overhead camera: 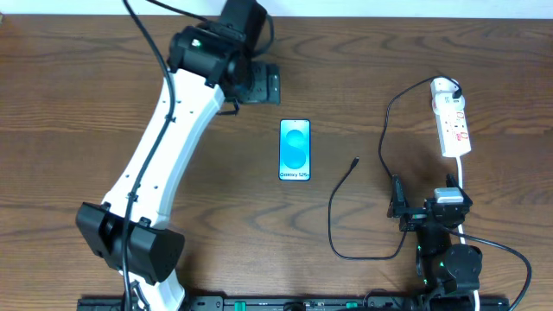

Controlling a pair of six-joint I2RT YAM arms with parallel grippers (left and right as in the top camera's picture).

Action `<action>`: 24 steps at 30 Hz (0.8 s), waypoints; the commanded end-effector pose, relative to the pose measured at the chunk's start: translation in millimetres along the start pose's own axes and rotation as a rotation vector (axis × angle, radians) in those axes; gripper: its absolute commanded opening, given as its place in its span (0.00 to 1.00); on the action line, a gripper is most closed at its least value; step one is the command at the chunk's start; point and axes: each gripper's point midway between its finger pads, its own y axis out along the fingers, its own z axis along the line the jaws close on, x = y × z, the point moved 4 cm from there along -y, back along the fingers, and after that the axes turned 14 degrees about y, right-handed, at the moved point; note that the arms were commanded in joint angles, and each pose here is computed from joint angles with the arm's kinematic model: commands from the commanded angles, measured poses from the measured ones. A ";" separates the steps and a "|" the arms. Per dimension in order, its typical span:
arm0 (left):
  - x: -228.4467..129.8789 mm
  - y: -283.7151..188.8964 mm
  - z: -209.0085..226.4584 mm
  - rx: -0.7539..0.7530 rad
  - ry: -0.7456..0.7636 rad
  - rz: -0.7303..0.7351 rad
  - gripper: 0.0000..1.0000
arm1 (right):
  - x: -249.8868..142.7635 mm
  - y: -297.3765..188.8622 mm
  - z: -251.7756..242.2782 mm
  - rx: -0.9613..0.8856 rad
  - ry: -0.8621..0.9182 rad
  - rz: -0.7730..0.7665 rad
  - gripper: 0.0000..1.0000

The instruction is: Plug charger to phone and switch on socket

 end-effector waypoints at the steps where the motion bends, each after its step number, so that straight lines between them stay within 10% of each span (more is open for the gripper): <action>1: 3.5 -3.1 8.3 0.013 0.001 -0.011 0.98 | -0.5 -0.2 -0.1 -0.003 -0.008 0.000 0.99; 24: -9.7 83.0 5.9 0.035 0.009 0.205 0.98 | -0.5 -0.2 -0.1 -0.003 -0.008 -0.001 0.99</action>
